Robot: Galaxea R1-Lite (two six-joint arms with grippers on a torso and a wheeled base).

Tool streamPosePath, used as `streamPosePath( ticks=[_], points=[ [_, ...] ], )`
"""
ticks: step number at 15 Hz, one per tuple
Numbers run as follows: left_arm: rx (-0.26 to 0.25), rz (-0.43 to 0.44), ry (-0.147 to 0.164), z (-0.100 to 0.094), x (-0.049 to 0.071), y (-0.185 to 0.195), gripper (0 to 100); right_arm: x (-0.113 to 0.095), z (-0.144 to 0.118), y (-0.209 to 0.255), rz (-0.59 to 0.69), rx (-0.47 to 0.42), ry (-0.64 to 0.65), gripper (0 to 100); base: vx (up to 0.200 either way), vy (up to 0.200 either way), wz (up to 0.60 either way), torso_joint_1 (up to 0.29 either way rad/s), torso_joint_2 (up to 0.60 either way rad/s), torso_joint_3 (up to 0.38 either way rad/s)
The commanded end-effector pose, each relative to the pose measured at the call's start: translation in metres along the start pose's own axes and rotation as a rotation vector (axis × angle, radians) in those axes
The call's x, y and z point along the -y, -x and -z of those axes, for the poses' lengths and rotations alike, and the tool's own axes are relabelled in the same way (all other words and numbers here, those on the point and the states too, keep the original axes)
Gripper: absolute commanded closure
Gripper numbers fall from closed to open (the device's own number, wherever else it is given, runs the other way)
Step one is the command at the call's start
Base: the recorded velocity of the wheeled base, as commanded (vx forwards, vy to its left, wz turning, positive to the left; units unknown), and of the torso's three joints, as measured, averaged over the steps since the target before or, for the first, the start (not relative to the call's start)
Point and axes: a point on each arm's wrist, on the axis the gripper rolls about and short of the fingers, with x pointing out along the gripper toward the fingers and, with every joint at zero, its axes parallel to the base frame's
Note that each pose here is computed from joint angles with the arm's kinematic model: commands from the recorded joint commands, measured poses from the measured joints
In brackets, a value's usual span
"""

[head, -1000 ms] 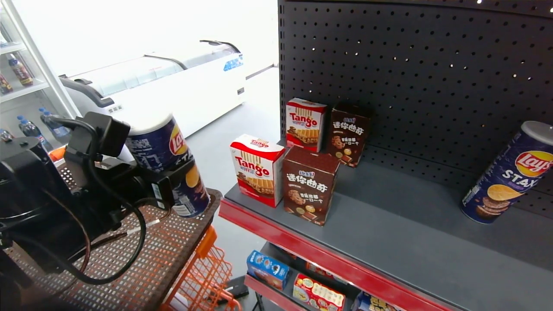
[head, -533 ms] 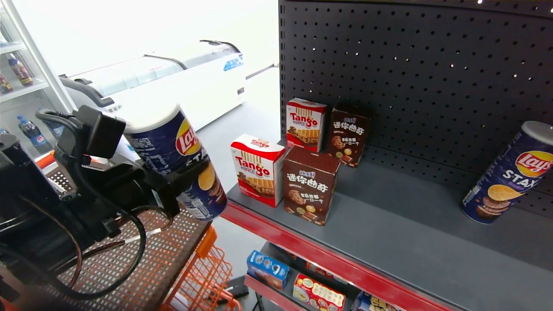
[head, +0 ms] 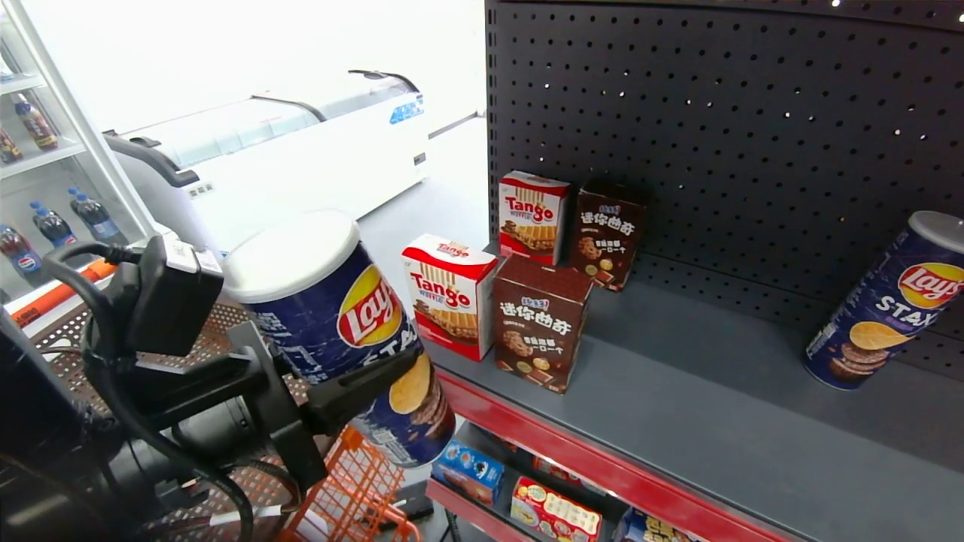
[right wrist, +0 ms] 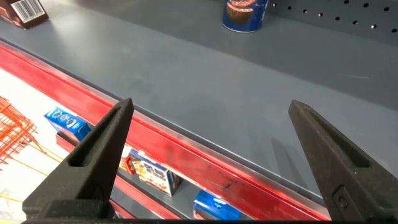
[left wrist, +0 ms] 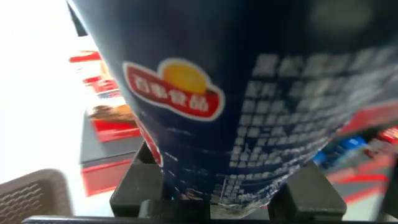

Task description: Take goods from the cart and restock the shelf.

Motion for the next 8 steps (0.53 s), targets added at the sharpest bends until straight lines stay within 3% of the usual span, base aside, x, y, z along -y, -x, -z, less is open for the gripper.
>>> streamPosePath(
  ticks=[1,2,6,8],
  points=[
    [0.017,0.035,-0.005,-0.004,0.003,0.004,100,0.0,0.0,0.0,-0.002,-0.001,0.001,0,0.0,0.0,0.0,0.0,0.0,0.0],
    [0.009,0.05,-0.004,-0.003,0.005,0.005,100,0.0,0.0,0.0,-0.002,-0.001,0.001,0,0.0,0.0,0.0,0.0,0.0,0.0],
    [-0.118,0.125,0.025,0.002,0.024,0.024,100,0.0,0.0,0.0,-0.002,-0.001,0.001,0,0.0,0.0,0.0,0.0,0.0,0.0],
    [-0.142,0.143,0.018,0.004,0.027,0.028,100,0.0,0.0,0.0,-0.002,-0.001,0.001,0,0.0,0.0,0.0,0.0,0.0,0.0]
  ],
)
